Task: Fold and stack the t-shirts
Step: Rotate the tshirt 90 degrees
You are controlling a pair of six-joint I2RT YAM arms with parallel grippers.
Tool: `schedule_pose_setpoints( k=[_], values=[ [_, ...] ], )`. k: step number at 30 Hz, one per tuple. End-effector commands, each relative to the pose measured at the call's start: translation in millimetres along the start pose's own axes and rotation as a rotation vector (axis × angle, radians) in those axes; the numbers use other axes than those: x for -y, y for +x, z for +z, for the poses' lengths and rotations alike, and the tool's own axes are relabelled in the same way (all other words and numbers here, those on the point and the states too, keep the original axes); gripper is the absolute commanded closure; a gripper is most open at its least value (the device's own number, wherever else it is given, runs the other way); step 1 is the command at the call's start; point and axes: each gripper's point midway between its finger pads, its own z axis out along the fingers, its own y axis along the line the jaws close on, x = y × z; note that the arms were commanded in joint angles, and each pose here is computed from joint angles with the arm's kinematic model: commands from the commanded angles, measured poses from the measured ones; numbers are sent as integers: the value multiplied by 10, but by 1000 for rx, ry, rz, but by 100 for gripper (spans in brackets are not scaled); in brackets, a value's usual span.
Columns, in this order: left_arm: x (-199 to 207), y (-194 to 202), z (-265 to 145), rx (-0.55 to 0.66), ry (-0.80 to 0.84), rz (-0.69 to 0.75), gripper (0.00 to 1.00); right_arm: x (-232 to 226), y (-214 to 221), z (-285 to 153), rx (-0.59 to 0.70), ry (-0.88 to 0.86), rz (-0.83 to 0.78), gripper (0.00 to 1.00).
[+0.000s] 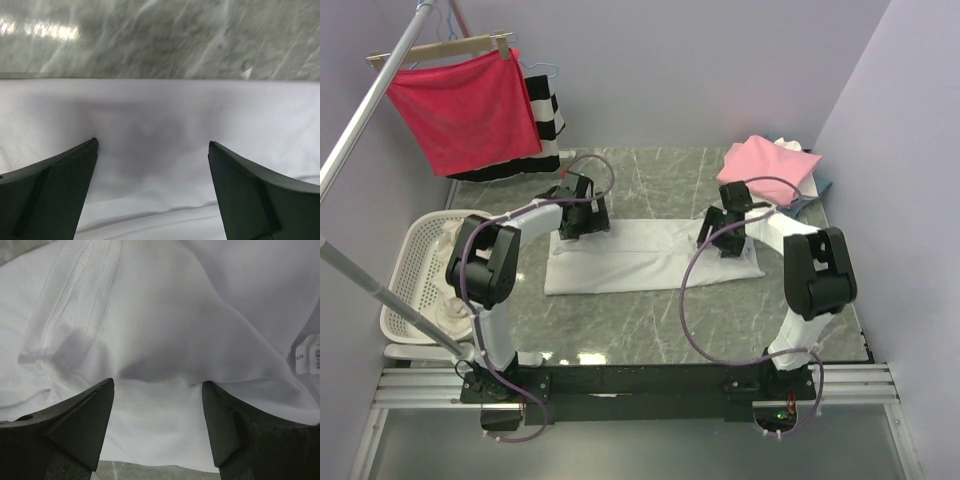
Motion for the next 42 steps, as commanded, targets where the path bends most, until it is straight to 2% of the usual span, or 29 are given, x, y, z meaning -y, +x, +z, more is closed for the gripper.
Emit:
schedule_pose_setpoints(
  k=[1, 2, 4, 8, 12, 13, 15, 17, 19, 20, 22, 23, 25, 26, 27, 28, 29, 30, 31, 32, 33, 35, 36, 38, 39, 41, 42],
  values=[
    [-468, 863, -124, -199, -154, -65, 1, -215, -138, 209, -49, -31, -74, 23],
    [-537, 1047, -165, -230, -166, -67, 1, -325, -268, 262, -41, -47, -81, 23],
    [-500, 1111, -290, -225, -150, -85, 1, -450, -286, 304, -78, -72, -106, 23],
    [-505, 1542, -497, -294, -163, -66, 1, -831, -483, 455, -127, -123, -187, 23],
    [-431, 1854, -732, -333, -148, -50, 0, -1367, -692, 524, -138, -256, -303, 20],
    [-351, 1909, -842, -334, -124, -48, 1, -1638, -781, 515, -124, -346, -333, 20],
    [-304, 1946, -949, -328, -105, -46, 1, -1883, -925, 445, -92, -449, -369, 18],
    [-152, 1768, -1110, -264, -51, -39, 1, -2169, -1168, 245, -21, -599, -375, 18],
    [-45, 1481, -1249, -163, -23, -20, 1, -2274, -1382, -46, 59, -673, -369, 14],
    [92, 1234, -1347, -95, 3, -16, 1, -2282, -1589, -185, 145, -684, -366, 13],
    [211, 905, -1425, 4, 18, 23, 1, -2229, -1714, -580, 247, -697, -384, 11],
    [354, 574, -1510, 97, 37, 28, 1, -2187, -1859, -733, 326, -705, -391, 10],
    [486, 249, -1426, 147, 37, 63, 1, -2038, -1868, -1047, 392, -680, -390, 9],
    [732, -35, -1516, 205, 98, 82, 1, -1927, -1901, -1090, 421, -632, -388, 9],
    [826, -136, -1310, 200, 99, 131, 1, -1862, -1873, -1135, 426, -605, -385, 9],
    [950, -258, -1261, 209, 122, 155, 1, -1779, -1797, -1240, 426, -582, -382, 9],
    [1239, -525, -1347, 253, 200, 179, 1, -1705, -1714, -1251, 407, -562, -382, 9],
    [1312, -534, -1050, 222, 194, 229, 0, -1624, -1669, -1241, 408, -525, -361, 9],
    [1432, -636, -968, 231, 223, 245, 1, -1498, -1515, -1245, 385, -496, -345, 9],
    [1678, -866, -1032, 279, 289, 262, 1, -1447, -1439, -1257, 383, -495, -328, 9],
    [1775, -791, -713, 227, 325, 302, 0, -1384, -1343, -1241, 370, -486, -313, 9],
    [2059, -1023, -675, 263, 422, 319, 1, -1213, -1111, -1223, 343, -466, -283, 9],
    [2141, -878, -403, 199, 471, 349, 1, -1163, -1021, -1207, 328, -464, -275, 9],
    [2339, -992, -354, 232, 544, 372, 1, -1071, -772, -1216, 293, -469, -266, 9],
    [2343, -892, -133, 199, 557, 386, 1, -987, -608, -1143, 262, -459, -263, 9],
    [2453, -909, -81, 196, 619, 404, 1, -989, -471, -1242, 267, -481, -271, 9],
    [2423, -829, 101, 166, 616, 403, 2, -979, -396, -1248, 257, -490, -273, 9]
  ],
)
